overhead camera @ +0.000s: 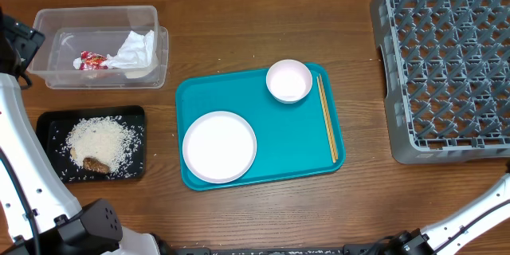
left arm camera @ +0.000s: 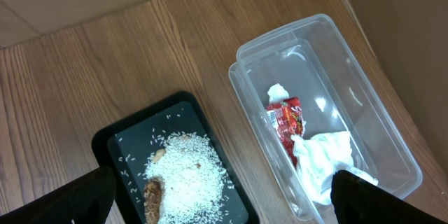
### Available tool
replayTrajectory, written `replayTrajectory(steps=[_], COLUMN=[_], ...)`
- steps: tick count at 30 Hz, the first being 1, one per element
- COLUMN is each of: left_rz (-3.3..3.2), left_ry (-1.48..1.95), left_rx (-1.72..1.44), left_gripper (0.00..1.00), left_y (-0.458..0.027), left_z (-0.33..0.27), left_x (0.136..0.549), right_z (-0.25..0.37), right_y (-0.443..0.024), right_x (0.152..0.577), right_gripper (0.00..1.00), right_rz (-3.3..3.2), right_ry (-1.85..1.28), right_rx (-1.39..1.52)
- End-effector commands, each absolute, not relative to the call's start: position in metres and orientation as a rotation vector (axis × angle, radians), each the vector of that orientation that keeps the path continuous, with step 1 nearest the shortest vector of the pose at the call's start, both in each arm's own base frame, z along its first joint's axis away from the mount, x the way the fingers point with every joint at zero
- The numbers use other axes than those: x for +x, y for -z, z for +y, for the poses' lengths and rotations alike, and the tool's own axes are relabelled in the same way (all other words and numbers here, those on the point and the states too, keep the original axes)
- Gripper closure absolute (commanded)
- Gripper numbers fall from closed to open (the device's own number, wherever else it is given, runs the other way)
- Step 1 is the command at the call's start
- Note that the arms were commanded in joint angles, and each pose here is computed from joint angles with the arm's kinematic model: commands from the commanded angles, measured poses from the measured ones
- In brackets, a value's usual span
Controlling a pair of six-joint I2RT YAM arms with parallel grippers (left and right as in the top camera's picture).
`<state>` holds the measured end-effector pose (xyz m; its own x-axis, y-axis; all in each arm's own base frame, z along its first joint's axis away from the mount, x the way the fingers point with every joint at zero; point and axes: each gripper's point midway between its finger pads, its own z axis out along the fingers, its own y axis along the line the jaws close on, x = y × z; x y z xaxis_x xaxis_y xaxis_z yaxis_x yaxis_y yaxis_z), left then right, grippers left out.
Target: Sort waste into correct bins and load items into the dishwasher
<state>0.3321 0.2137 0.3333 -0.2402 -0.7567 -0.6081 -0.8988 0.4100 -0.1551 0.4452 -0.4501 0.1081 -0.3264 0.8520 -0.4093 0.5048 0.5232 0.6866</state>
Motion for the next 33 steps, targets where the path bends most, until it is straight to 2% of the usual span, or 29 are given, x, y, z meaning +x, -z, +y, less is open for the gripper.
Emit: replayTrajectory(steps=[1,7,13,17,23,28,33], left_rz=[2.037,2.037,2.037,2.037,2.037,2.037,2.037], left_ry=[-0.305,-0.305,-0.304,-0.305,-0.304,-0.305,-0.305], left_rx=[-1.419,-1.420,-1.419,-1.419,-1.419,-1.419,-1.420], left_gripper=[0.00,0.00,0.00,0.00,0.00,0.00,0.00], left_y=[-0.334,-0.334,-0.334,-0.334,-0.334,-0.334,-0.334], left_z=[0.215,0.215,0.215,0.215,0.215,0.215,0.215], left_x=[0.332,0.332,0.332,0.332,0.332,0.332,0.332], right_z=[-0.466,-0.451,-0.427,-0.421,-0.414,-0.414,-0.426], right_y=[-0.173,-0.214,-0.219,-0.212,-0.178,-0.150,-0.144], right_x=[0.430,0.440,0.479,0.514,0.550,0.558,0.550], right_gripper=[0.73,0.73,0.74,0.78,0.77,0.77,0.76], right_rz=[1.931,1.914,1.935,1.942,1.921,1.926,1.917], right_ry=[-0.425,-0.398,-0.332,-0.095,0.252,0.359,0.400], right_rx=[1.083,1.002,0.924,0.933,0.999,1.034,1.065])
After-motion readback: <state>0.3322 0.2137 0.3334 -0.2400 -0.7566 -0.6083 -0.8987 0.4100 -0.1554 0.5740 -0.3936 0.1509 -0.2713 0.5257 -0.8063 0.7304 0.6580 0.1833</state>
